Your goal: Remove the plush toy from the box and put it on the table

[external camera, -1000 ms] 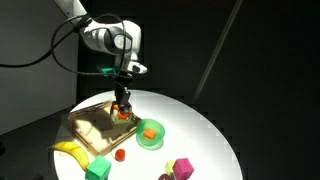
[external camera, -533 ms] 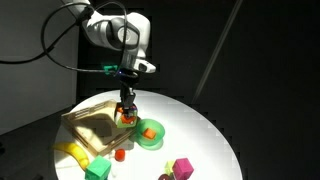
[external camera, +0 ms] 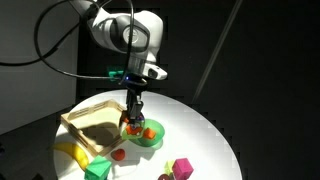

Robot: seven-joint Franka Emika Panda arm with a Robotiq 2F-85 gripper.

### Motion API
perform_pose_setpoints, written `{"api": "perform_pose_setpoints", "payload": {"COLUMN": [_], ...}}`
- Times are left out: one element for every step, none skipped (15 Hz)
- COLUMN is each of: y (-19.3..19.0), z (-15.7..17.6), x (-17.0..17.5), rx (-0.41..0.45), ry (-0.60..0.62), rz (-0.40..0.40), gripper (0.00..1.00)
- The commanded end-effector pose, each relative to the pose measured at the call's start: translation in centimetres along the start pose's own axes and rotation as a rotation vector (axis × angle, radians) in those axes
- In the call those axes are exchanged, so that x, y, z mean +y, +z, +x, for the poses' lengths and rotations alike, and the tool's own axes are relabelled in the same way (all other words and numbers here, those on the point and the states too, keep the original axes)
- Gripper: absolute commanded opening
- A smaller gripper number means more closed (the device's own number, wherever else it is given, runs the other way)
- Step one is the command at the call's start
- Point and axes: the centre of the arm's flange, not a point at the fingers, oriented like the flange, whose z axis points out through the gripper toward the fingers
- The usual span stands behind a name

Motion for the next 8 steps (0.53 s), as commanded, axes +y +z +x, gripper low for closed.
{"api": "perform_pose_setpoints", "payload": {"y": [0.2,0.4,0.7,0.9,1.2,1.5,1.9,2.3], "z": [0.7,1.0,1.4,1.7,2.0,2.3,2.6,2.9], "x": [2.7,3.2,3.7,4.2,4.6,4.9,5.2,5.3], "rx": [0.005,0.004,0.006,0.007,0.008,0.010,0.011,0.013], "ry": [-0.014,-0.014,-0.011,-0.008,-0.005,-0.003,0.002,0.006], "rz": [0.025,0.028,0.028,0.029,0.028,0.031,0.030,0.031], "gripper": [0.15,0.15,0.15,0.15,0.15,0.15,0.15,0.15]}}
